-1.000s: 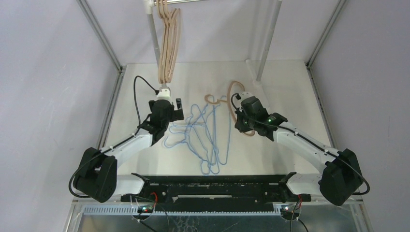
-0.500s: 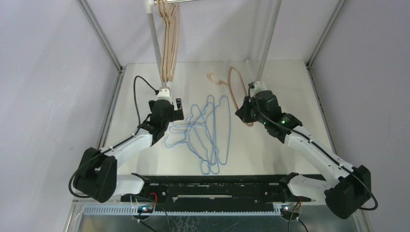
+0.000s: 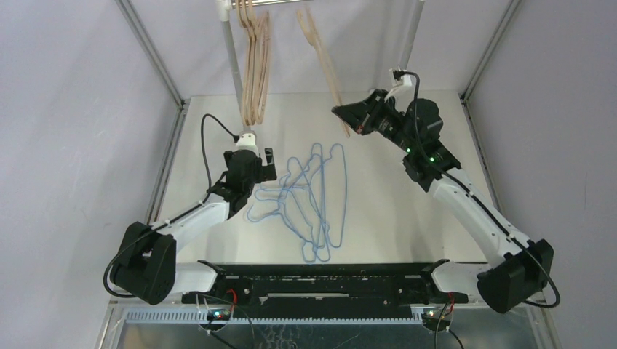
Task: Organize the hangers
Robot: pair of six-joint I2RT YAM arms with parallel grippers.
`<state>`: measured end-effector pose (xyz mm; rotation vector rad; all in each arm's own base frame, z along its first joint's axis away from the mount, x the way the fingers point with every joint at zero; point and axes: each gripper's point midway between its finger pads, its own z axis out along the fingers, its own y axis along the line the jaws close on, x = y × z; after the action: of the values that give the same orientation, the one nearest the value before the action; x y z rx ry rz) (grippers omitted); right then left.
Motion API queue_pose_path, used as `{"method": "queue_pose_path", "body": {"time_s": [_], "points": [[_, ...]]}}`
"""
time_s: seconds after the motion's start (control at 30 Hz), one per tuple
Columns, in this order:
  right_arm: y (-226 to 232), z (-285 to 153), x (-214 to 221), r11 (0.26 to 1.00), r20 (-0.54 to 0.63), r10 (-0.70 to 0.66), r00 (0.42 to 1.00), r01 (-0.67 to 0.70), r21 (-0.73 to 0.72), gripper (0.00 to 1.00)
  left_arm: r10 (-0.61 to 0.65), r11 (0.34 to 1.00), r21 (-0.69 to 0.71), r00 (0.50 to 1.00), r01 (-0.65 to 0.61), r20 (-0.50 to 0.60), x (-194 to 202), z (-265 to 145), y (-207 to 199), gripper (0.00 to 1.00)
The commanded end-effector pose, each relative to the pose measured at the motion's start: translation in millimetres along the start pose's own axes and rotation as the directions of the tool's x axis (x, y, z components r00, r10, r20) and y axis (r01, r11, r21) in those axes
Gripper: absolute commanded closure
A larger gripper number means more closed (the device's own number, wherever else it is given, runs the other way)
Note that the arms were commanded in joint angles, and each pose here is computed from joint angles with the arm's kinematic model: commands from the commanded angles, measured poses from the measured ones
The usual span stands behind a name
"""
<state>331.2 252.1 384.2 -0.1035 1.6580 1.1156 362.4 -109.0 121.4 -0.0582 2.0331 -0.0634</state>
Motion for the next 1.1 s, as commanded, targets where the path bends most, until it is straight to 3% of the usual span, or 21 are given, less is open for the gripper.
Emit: {"method": "queue_pose_path", "body": {"time_s": [0.0, 0.43, 1.07], "points": [[53.3, 10.6, -42.4, 0.978, 0.092, 0.029, 0.995, -0.009, -0.21, 1.0, -0.014, 1.0, -0.001, 0.999, 0.014, 0.043, -10.4, -1.1, 0.7, 0.01], [58.7, 48.7, -61.4, 0.969, 0.112, 0.077, 0.991, -0.048, -0.243, 1.0, -0.015, 1.0, 0.006, 0.999, 0.015, 0.038, -9.6, 0.2, -1.0, 0.01], [55.4, 111.3, -40.8, 0.971, 0.054, 0.172, 0.984, -0.16, -0.18, 1.0, -0.022, 1.0, 0.021, 0.999, 0.021, 0.045, -12.4, -3.4, -2.8, 0.01]]}}
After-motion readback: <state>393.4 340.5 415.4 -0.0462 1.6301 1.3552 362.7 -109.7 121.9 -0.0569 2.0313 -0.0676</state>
